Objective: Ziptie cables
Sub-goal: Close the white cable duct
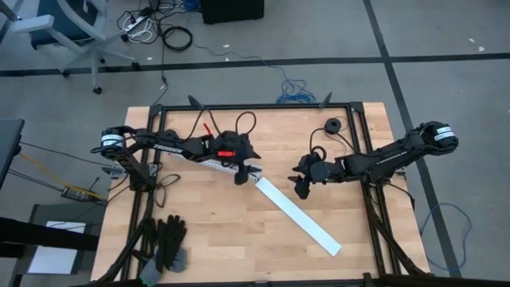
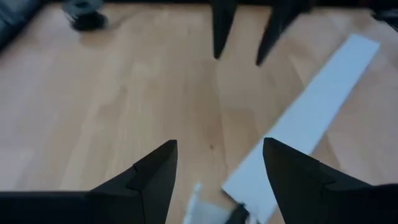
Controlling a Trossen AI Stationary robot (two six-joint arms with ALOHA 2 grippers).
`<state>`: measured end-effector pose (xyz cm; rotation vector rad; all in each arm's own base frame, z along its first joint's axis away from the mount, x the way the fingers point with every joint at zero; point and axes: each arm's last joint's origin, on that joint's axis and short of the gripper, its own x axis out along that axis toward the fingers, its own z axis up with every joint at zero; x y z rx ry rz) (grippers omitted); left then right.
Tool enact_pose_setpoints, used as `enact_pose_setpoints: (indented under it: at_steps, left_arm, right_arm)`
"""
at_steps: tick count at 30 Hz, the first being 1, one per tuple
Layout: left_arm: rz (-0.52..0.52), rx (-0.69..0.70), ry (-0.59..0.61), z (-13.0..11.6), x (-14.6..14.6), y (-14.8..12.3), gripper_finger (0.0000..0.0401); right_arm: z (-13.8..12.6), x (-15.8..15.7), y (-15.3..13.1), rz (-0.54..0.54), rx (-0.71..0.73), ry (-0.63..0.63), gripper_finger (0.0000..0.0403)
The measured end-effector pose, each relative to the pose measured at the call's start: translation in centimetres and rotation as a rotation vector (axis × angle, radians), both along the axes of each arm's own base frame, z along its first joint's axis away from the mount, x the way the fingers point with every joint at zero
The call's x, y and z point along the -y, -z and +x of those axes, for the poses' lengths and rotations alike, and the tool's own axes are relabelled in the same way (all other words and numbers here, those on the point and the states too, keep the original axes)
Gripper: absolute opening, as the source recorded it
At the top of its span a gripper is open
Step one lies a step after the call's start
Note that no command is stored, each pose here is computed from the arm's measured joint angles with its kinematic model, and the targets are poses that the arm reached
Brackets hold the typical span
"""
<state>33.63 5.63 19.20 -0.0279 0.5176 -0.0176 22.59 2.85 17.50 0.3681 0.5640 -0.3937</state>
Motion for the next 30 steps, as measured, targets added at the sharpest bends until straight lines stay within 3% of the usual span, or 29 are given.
enact_pose_setpoints:
  at_steps: [9,14,23,30]
  left_arm:
    - [0.015,0.025,-0.061,0.1,-0.2,-0.3,0.0214]
    - [-0.055,0.026,-0.101,0.1,-0.2,-0.2,0.0214]
    - [0.000,-0.110,-0.133,-0.4,0.5,0.8,0.0214]
    - [0.012,-0.137,-0.135,-0.3,1.0,1.4,0.0258]
  right_arm:
    - [0.0,0.0,0.0,-0.016,-0.010,-0.010,0.0186]
    - [0.0,0.0,0.0,-0.023,-0.013,-0.015,0.0187]
    - [0.0,0.0,0.0,-0.014,-0.010,-0.008,0.0187]
    - [0.0,0.0,0.0,-0.007,-0.008,-0.004,0.0187]
